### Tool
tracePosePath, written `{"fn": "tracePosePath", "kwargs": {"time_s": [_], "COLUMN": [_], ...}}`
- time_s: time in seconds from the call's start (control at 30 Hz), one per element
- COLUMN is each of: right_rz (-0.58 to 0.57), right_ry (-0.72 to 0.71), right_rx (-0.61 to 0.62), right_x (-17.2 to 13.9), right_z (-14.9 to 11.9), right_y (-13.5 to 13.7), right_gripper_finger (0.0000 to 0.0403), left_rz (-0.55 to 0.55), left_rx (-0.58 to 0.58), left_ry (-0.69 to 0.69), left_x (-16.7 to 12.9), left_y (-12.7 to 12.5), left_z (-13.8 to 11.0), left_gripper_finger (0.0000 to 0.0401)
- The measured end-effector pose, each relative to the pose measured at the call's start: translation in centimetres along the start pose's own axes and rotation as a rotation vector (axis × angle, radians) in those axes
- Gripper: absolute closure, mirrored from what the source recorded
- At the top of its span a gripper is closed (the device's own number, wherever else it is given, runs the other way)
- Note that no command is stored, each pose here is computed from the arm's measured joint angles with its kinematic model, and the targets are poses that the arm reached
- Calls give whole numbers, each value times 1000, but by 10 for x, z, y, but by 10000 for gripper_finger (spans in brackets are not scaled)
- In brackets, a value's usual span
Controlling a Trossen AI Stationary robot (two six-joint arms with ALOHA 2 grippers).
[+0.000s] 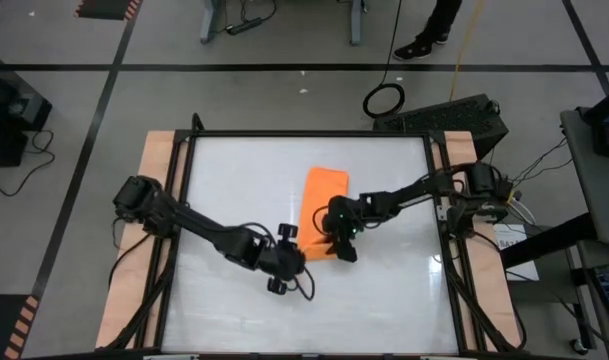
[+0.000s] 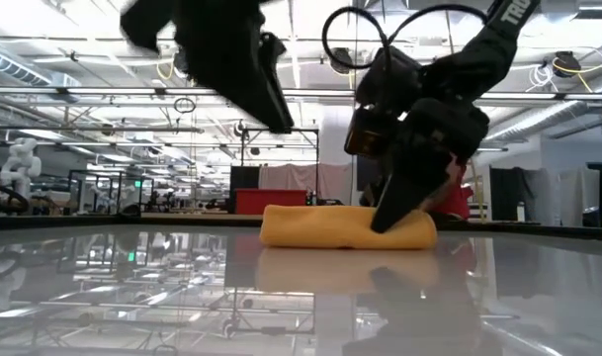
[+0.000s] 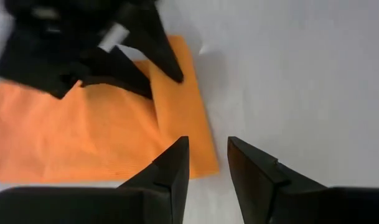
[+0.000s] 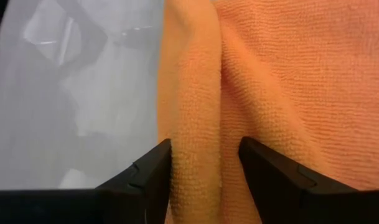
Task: Roll towel
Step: Roll the towel
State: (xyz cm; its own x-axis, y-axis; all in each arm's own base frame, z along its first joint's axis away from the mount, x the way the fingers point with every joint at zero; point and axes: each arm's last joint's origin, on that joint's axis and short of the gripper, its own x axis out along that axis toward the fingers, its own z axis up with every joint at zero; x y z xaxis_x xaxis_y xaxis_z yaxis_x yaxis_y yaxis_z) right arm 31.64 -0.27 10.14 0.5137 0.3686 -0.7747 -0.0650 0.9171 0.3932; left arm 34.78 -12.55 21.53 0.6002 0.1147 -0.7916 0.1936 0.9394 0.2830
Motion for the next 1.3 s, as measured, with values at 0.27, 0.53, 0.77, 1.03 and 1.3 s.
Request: {"fn": "tracePosePath", "kwargs": {"time_s": [0.27, 0.53, 0.77, 1.03, 1.3], "right_rz": [37, 50, 75, 76, 14], "right_ry": [1, 3, 6, -2, 15], "right_rx": [53, 77, 96, 104, 105], "right_x": [-4, -4, -4, -9, -37], "right_z": [0, 0, 0, 2, 2], "right_y": [-9, -9, -8, -6, -1], "right_gripper_finger": [220, 220, 220, 220, 219], "left_rz": [58, -10, -70, -135, -151], "left_rx": [65, 18, -58, -86, -76], "left_ry": [48, 130, 147, 158, 122], "left_x": [53, 82, 89, 95, 97], "left_y": [-10, -2, 16, 28, 30], "left_z": [-9, -22, -26, -35, -33], "left_gripper_finger": [223, 156, 220, 387, 394]}}
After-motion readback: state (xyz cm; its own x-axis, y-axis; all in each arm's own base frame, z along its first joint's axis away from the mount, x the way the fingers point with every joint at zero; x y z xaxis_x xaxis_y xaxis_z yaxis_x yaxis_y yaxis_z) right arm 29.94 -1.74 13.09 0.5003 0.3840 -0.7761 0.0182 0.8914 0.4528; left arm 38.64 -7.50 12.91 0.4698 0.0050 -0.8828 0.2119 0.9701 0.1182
